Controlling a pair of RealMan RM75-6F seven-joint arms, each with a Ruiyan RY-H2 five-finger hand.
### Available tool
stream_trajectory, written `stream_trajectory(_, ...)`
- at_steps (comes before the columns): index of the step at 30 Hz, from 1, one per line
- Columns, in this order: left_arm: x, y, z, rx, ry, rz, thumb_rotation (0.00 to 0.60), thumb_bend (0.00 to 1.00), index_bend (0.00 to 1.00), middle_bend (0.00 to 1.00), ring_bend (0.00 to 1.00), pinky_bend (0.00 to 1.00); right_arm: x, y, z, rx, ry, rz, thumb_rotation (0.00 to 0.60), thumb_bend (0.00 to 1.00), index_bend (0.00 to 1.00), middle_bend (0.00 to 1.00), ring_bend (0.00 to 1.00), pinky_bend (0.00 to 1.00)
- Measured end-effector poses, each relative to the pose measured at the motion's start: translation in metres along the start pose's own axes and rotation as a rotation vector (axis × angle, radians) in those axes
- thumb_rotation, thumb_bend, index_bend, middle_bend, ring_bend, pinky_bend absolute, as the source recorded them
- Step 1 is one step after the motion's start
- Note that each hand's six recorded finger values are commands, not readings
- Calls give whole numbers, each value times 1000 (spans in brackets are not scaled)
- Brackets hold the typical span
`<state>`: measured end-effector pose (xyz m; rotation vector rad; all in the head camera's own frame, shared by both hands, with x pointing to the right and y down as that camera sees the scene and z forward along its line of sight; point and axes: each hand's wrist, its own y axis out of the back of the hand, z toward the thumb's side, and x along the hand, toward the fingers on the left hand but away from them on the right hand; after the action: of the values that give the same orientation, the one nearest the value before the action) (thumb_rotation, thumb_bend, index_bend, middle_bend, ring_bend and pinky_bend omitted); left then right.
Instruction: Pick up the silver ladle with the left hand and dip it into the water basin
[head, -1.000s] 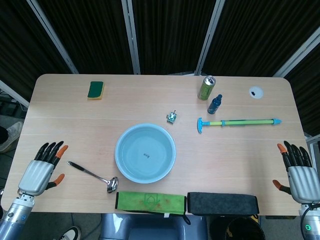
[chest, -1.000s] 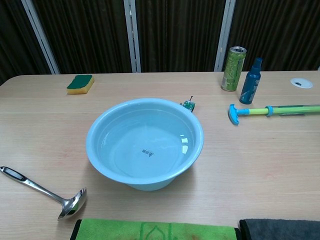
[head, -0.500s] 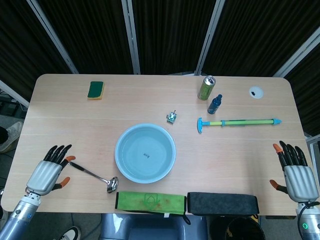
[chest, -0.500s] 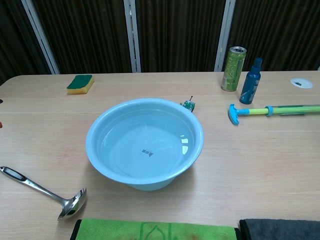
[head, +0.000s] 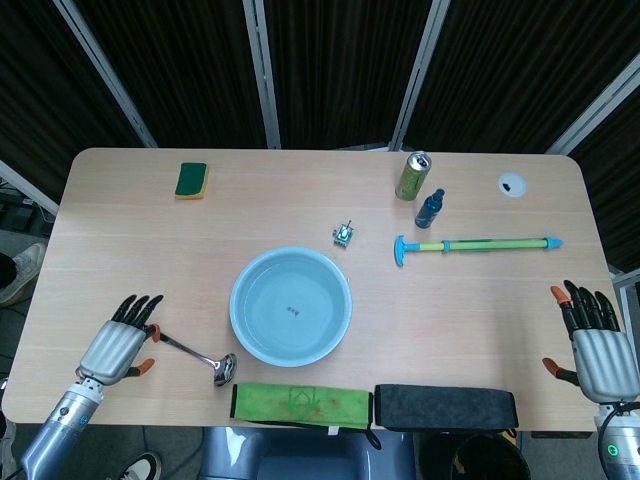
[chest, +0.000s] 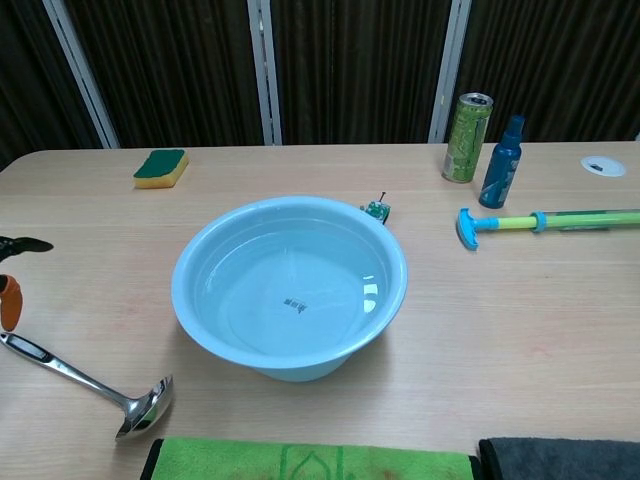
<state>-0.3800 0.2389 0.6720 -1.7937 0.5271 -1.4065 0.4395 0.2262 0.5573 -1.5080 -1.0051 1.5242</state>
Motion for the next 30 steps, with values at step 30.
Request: stream_trajectory(30, 40, -44, 22, 68, -46, -107, 600, 289, 442, 0, 0, 0, -5, 7, -16, -23, -46, -2, 600, 0, 52, 0, 0, 0)
